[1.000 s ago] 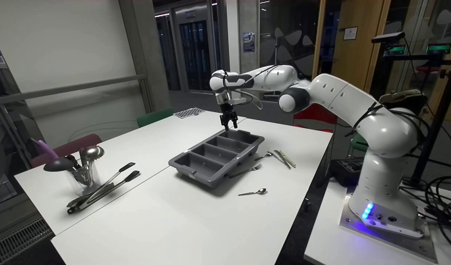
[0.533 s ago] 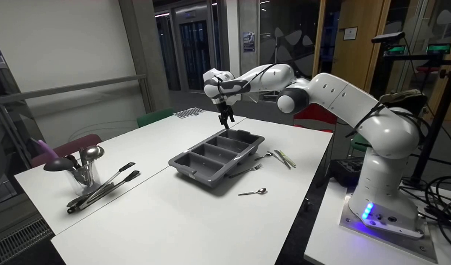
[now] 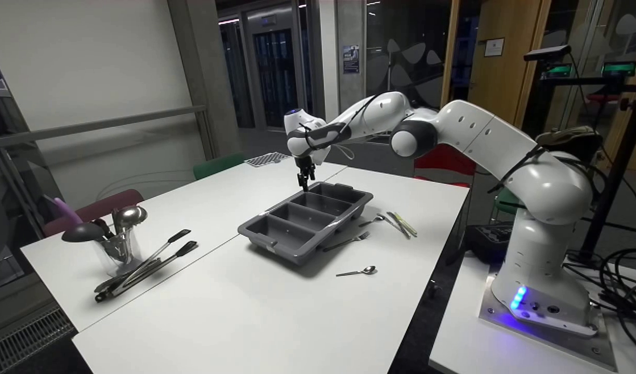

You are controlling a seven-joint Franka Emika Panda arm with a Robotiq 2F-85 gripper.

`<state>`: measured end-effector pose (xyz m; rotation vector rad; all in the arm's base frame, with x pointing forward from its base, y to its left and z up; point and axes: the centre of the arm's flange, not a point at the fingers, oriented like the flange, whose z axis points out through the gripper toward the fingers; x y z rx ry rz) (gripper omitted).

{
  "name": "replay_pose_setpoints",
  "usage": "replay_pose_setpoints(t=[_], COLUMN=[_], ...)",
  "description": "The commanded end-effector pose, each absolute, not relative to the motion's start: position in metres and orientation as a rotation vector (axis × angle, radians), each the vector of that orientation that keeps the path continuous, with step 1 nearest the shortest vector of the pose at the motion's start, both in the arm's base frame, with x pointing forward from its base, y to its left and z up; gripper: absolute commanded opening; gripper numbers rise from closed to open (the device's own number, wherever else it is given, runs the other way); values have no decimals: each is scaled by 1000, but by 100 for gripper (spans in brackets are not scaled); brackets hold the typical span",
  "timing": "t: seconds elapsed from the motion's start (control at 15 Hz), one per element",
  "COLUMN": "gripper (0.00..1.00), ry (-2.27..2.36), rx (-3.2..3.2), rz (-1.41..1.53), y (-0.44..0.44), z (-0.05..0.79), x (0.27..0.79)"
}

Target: Pick up a fork from the table and put it in the second slot from the right of the utensil holder

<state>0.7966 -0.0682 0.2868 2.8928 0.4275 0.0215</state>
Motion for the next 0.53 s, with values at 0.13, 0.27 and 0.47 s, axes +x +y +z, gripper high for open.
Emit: replay_pose_setpoints(t=[0.13, 0.27, 0.47], gripper=[100, 100, 100], ry=[411, 366, 267], rx=[2982, 2998, 2999], rz=[51, 11, -4], y=[-59, -56, -51], z=[288, 288, 293], x=[717, 709, 695])
